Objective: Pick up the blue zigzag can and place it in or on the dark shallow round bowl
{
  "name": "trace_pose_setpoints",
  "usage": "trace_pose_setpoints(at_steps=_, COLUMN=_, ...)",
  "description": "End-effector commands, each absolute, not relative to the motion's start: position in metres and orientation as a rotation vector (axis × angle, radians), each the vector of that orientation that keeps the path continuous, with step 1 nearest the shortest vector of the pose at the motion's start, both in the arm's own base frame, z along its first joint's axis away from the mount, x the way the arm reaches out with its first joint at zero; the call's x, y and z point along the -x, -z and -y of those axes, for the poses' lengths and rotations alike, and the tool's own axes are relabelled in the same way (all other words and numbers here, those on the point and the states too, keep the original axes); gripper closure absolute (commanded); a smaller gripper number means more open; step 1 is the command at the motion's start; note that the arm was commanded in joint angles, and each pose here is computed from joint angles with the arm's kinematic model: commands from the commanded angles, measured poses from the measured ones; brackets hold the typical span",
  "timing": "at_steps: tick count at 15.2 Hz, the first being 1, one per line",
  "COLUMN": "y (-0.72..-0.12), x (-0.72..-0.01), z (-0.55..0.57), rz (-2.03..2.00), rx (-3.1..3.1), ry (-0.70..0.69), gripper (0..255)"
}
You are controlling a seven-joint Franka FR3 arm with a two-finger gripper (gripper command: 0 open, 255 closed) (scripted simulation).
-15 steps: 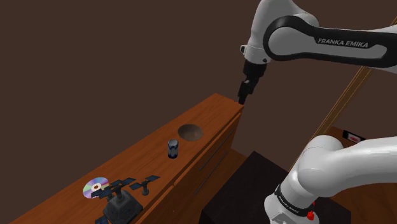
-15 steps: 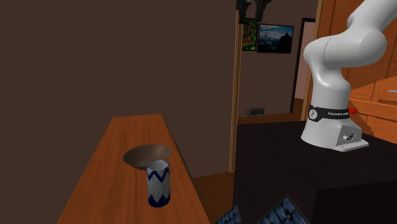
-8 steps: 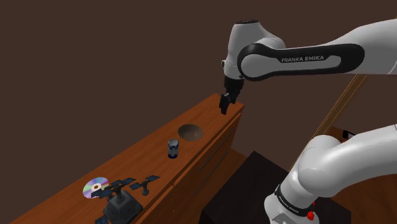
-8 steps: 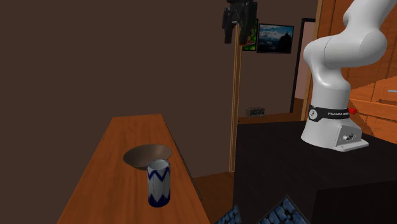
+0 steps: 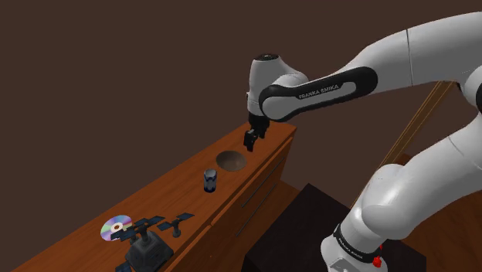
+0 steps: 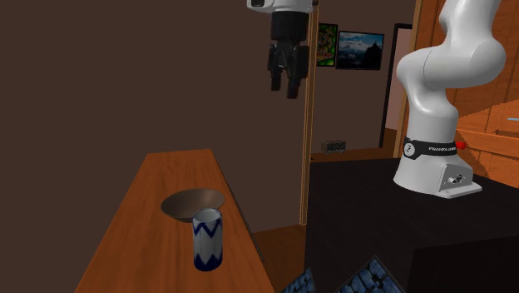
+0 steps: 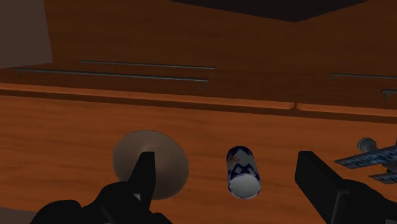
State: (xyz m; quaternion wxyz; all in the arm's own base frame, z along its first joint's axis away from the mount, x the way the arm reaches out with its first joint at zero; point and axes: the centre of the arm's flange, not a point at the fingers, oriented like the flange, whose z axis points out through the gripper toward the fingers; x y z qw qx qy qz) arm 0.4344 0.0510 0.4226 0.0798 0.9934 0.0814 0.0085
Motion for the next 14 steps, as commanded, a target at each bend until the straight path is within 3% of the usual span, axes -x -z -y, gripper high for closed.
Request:
trace_pose_setpoints(at_steps=1, y=-0.402, x=-0.45, z=-0.059, rz=-0.248, rx=-2.969, ry=-0.027, gripper=0)
trace_pose_setpoints(at_steps=14, y=-0.269, x=-0.551, z=-0.104, rz=-0.273, rx=-2.942, ry=-0.03, gripper=0)
